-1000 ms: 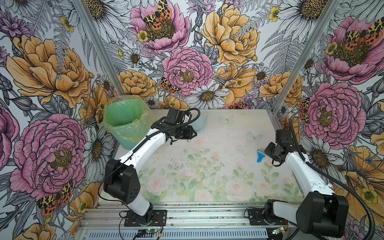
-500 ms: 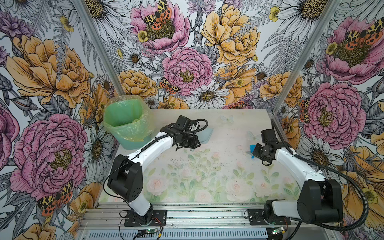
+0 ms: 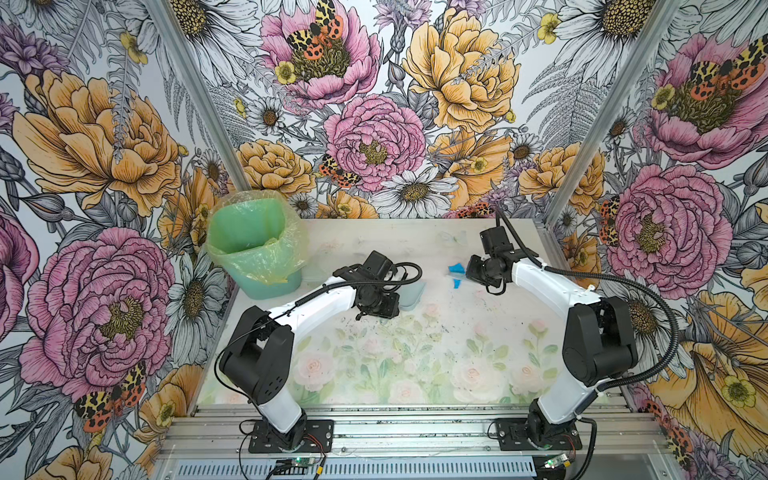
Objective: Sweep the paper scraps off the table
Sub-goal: 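Lower the empty dustpan to the table while the right gripper brushes toward the blue scrap, then sweep the bright blue scrap into the dustpan with the right gripper's brush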
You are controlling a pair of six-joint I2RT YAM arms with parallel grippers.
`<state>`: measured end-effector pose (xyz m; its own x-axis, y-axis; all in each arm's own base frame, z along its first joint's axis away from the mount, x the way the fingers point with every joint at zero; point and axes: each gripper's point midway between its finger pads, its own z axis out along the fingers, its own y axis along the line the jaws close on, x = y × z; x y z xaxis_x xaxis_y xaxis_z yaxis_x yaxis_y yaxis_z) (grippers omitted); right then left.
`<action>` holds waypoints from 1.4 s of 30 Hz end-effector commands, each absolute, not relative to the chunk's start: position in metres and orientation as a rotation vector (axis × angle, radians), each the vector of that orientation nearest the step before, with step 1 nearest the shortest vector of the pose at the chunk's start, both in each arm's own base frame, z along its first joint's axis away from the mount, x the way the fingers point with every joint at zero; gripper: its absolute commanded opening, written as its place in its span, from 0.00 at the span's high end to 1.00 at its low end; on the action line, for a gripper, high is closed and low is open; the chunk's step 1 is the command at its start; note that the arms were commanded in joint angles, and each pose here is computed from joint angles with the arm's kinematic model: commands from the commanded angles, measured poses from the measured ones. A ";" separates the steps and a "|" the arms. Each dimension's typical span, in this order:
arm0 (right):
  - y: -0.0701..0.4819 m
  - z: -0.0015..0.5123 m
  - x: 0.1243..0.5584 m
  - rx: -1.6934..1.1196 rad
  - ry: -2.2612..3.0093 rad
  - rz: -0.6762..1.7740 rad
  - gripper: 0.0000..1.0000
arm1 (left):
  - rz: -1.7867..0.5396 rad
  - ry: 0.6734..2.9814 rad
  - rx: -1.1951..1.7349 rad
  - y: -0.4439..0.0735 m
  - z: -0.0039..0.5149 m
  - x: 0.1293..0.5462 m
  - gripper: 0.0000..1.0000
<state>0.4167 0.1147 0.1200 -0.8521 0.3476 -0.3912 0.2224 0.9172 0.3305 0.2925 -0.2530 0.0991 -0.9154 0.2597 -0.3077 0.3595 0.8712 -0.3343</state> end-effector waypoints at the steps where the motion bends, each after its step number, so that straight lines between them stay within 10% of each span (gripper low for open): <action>1: 0.128 0.136 0.429 0.342 2.589 0.435 1.00 | -0.444 2.826 0.425 -0.244 0.076 0.295 1.00; 15: 0.095 0.191 0.442 0.339 2.442 0.409 1.00 | -0.328 2.884 0.519 -0.258 0.046 0.288 1.00; 42: 0.112 0.111 0.449 0.263 2.617 0.264 1.00 | -0.277 2.928 0.568 -0.277 0.021 0.287 1.00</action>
<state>0.4521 0.1014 0.1093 -0.8549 0.2591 -0.4494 0.1728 0.9591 0.2242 0.2857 -0.2740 0.0261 -0.9162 0.3568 -0.1826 0.3859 0.9082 -0.1617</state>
